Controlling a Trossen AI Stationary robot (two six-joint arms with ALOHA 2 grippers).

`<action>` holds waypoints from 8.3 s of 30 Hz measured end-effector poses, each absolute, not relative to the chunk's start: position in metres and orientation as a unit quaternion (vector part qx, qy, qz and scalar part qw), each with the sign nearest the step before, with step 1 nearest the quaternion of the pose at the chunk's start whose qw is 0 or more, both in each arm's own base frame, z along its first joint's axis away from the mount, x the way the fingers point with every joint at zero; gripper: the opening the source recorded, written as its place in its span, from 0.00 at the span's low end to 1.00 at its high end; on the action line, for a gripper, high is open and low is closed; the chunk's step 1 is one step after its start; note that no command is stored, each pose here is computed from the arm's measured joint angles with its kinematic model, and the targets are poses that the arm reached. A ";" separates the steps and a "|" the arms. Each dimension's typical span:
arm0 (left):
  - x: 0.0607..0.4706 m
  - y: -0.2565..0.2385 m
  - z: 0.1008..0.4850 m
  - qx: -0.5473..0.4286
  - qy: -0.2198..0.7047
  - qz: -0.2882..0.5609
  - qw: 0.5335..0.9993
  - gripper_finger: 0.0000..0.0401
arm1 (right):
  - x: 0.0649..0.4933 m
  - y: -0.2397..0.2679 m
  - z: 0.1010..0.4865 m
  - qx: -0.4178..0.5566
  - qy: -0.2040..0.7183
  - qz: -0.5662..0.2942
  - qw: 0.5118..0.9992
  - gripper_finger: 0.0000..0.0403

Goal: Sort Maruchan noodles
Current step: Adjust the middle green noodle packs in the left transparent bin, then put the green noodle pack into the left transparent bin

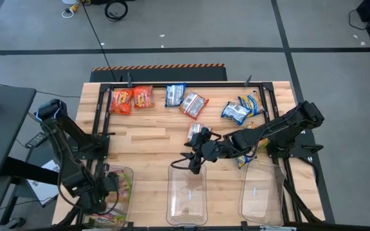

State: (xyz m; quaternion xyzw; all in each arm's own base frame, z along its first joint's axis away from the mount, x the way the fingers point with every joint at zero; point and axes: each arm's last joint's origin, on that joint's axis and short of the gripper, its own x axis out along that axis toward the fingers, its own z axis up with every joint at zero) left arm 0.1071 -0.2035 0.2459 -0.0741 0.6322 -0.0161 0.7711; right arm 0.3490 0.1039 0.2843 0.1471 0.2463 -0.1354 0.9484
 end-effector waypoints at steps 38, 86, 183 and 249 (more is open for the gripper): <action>0.095 -0.207 0.232 -0.004 0.576 0.118 0.809 0.06 | 0.345 0.098 0.277 0.195 0.272 -0.177 0.926 0.52; 0.187 -0.120 0.320 -0.327 0.426 0.159 0.828 0.54 | 0.228 -0.073 0.243 0.224 0.535 -0.449 0.679 0.62; 0.365 0.049 0.288 0.011 0.145 0.240 0.960 0.71 | 0.299 -0.029 0.311 0.413 -0.060 -0.318 0.852 0.01; 0.175 -0.210 0.291 0.109 0.728 -0.204 0.645 0.34 | 0.231 0.034 0.348 0.174 0.036 -0.301 0.937 0.55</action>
